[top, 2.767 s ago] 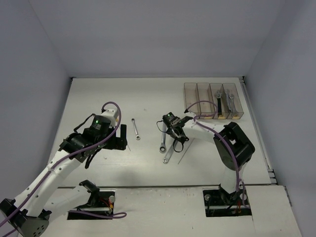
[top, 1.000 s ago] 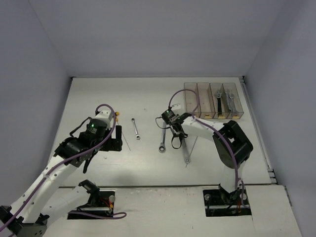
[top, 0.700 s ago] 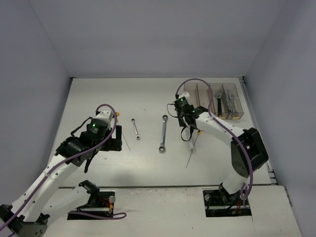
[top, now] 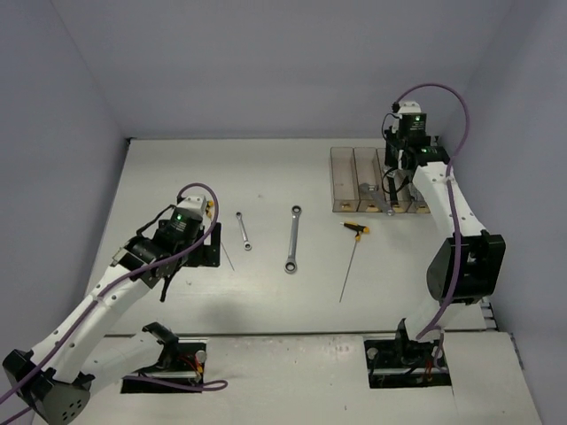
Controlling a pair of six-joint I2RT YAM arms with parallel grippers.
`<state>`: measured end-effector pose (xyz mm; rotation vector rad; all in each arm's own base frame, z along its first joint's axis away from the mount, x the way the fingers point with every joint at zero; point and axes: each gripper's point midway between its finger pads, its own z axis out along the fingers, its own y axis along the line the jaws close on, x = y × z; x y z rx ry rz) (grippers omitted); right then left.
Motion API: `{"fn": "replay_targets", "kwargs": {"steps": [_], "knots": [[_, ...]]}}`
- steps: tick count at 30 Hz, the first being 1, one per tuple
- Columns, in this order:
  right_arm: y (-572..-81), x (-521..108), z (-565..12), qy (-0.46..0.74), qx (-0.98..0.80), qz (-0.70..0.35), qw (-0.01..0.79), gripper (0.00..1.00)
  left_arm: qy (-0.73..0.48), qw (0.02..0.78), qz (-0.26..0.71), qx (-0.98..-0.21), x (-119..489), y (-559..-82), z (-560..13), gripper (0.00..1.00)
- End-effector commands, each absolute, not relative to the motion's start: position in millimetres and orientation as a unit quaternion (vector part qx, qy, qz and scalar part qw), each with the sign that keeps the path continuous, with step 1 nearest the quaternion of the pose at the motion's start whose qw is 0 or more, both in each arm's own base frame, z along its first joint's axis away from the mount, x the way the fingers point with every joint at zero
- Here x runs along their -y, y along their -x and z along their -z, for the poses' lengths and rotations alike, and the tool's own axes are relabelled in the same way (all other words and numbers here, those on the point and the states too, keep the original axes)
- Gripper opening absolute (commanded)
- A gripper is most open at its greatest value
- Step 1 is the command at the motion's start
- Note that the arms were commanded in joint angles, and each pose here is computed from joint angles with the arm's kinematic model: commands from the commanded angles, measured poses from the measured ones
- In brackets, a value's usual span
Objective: Sort the tools into containers
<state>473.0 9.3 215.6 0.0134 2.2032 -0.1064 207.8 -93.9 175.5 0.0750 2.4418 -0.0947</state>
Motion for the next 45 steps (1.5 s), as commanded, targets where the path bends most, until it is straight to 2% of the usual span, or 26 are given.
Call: {"fn": "replay_targets", "kwargs": {"steps": [1,5,6,7,8,12,14,15,18,30,37,40,45], "knots": [[-507.9,16.0,-237.3,-0.004,-0.876,0.050,0.480,0.00,-0.014,0.367,0.038,-0.929,95.5,-222.5,-195.8,0.87],[-517.9,8.7,-211.4,0.010,-0.893,0.012,0.451,0.00,-0.012,0.362,0.037,-0.931,97.1,-224.2,-194.1,0.87],[-514.8,4.0,-204.0,0.016,-0.897,0.009,0.443,0.03,-0.012,0.360,0.038,-0.932,97.9,-224.5,-193.5,0.87],[-510.0,5.0,-196.7,0.020,-0.900,0.017,0.435,0.13,-0.011,0.358,0.038,-0.933,98.4,-224.8,-192.7,0.87],[-505.5,0.1,-190.1,0.026,-0.904,0.013,0.427,0.18,-0.010,0.356,0.038,-0.934,98.7,-225.1,-191.6,0.87],[-492.2,-19.5,-173.6,0.050,-0.912,-0.020,0.408,0.28,-0.008,0.349,0.038,-0.936,100.2,-225.4,-187.3,0.87],[-487.7,-26.6,-170.6,0.055,-0.913,-0.033,0.403,0.44,-0.011,0.343,0.038,-0.939,102.0,-226.0,-184.6,0.87],[-486.6,-28.3,-168.4,0.052,-0.914,-0.038,0.401,0.49,-0.013,0.341,0.040,-0.939,103.3,-225.9,-184.1,0.87],[-484.2,-39.8,-159.5,0.049,-0.918,-0.047,0.390,0.54,-0.015,0.337,0.044,-0.940,104.8,-224.9,-182.6,0.87],[-497.2,-49.5,-97.7,0.001,-0.942,-0.034,0.333,0.49,-0.006,0.340,0.059,-0.939,101.0,-211.2,-179.2,0.87],[-503.3,-38.9,-77.7,-0.007,-0.948,-0.015,0.319,0.41,0.003,0.338,0.071,-0.938,102.8,-206.8,-178.9,0.87],[-504.4,-40.2,-81.9,-0.007,-0.946,-0.020,0.324,0.41,0.003,0.337,0.070,-0.939,102.0,-205.9,-178.3,0.87],[-509.0,-39.2,-118.7,-0.009,-0.932,-0.022,0.361,0.47,0.005,0.335,0.068,-0.940,101.7,-206.3,-176.7,0.87]]}}
